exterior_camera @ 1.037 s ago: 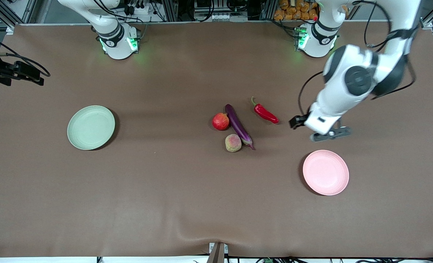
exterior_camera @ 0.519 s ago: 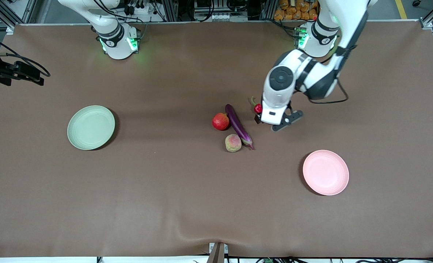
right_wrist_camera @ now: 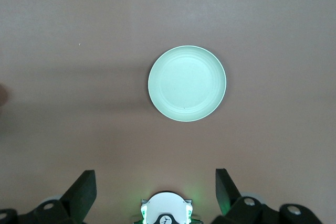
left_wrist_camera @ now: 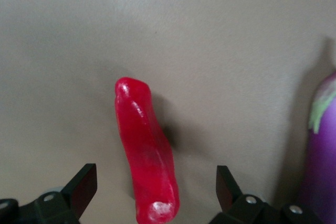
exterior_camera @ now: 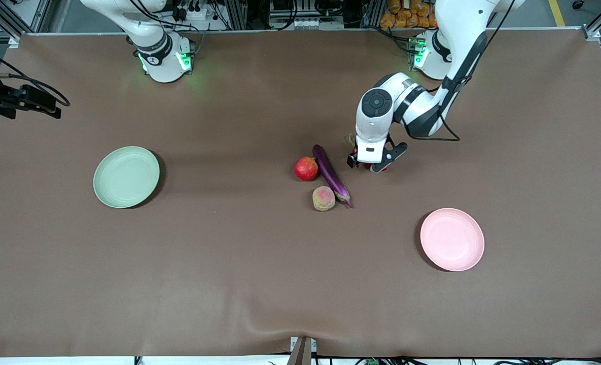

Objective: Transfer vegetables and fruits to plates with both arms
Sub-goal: 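Reach the left gripper to the red chili pepper and grasp it, then carry the chili toward the pink plate while the right gripper moves out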

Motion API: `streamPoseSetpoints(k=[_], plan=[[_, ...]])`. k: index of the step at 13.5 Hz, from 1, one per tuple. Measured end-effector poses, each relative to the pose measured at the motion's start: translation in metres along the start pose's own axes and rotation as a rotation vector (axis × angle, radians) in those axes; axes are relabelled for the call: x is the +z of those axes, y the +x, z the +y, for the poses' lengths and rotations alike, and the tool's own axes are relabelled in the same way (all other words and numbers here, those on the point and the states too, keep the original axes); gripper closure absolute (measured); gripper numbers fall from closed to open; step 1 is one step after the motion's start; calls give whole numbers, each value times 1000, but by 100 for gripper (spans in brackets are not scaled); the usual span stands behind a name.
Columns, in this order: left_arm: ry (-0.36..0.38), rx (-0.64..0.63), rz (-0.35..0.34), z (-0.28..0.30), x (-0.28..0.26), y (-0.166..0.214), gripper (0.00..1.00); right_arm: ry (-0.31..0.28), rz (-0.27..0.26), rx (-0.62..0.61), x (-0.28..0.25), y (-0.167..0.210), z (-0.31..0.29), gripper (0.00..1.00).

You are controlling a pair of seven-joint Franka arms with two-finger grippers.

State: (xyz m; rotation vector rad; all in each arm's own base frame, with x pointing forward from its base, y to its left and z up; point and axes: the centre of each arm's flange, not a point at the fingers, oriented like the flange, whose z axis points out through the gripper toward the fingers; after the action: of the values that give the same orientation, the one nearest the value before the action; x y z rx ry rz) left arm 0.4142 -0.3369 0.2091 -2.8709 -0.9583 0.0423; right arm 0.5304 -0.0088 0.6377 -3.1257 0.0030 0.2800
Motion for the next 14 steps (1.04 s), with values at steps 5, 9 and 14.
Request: streamPoseSetpoints(k=[5, 9, 14], plan=[[8, 2, -24, 1, 22, -6, 6, 0, -3, 0, 0, 0, 0, 0], [0, -6, -28, 2, 27, -4, 47, 0, -6, 0, 1, -1, 0, 0], [-51, 21, 70, 15, -10, 60, 66, 1, -18, 0, 6, 3, 0, 0]])
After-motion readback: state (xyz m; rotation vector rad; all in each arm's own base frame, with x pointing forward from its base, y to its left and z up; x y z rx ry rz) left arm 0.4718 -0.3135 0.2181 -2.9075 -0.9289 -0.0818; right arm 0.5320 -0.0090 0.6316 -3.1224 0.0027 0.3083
